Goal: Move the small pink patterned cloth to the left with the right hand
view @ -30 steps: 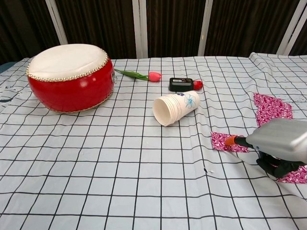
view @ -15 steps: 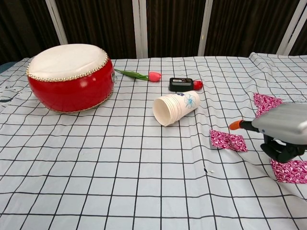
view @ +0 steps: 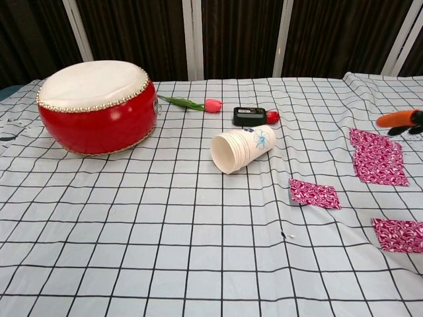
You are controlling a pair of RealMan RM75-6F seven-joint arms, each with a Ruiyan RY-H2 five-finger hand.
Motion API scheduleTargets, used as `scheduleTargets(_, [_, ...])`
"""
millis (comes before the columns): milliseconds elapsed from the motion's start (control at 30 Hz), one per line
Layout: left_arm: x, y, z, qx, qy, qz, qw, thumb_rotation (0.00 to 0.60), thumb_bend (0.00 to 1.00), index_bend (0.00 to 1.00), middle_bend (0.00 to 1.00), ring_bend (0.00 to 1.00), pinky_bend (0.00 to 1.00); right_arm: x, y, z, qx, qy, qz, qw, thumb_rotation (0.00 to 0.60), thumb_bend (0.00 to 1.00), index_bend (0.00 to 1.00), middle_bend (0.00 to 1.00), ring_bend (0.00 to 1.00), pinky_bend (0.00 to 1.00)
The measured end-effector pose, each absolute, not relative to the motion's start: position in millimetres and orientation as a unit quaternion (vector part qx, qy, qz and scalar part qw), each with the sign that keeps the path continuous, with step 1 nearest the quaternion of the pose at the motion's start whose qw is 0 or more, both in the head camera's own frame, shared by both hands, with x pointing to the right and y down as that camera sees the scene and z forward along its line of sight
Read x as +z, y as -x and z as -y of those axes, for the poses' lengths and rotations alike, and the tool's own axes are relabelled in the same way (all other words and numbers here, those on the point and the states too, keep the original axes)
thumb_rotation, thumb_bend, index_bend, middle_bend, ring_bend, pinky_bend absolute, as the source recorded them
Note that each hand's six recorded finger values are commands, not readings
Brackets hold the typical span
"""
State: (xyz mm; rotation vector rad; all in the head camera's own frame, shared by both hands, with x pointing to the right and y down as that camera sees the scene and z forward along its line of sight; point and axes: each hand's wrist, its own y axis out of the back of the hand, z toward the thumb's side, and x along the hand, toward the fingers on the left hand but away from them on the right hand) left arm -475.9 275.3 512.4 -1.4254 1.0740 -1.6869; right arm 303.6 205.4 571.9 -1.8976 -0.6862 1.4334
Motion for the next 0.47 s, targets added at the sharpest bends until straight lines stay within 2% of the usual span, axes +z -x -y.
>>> scheduleTargets(200, [510, 477, -276, -0.647, 0.545, -0.415, 0.336, 0.600, 0.25, 0.15, 0.03, 0.00, 0.02, 539, -372, -229, 0.549, 0.681, 0.329, 0.357, 0.600, 0.46, 0.00, 0.12, 0.12, 0.10])
scheduleTargets(333, [509, 479, -276, -0.646, 0.544, -0.418, 0.335, 0.600, 0.25, 0.15, 0.03, 0.00, 0.02, 528, -413, -250, 0.585, 0.632, 0.344, 0.373, 0.600, 0.46, 0.00, 0.12, 0.12, 0.10])
scheduleTargets(467, [507, 480, -276, -0.646, 0.542, -0.421, 0.335, 0.600, 0.25, 0.15, 0.03, 0.00, 0.02, 524, -431, -253, 0.607, 0.600, 0.354, 0.381, 0.600, 0.46, 0.00, 0.12, 0.12, 0.10])
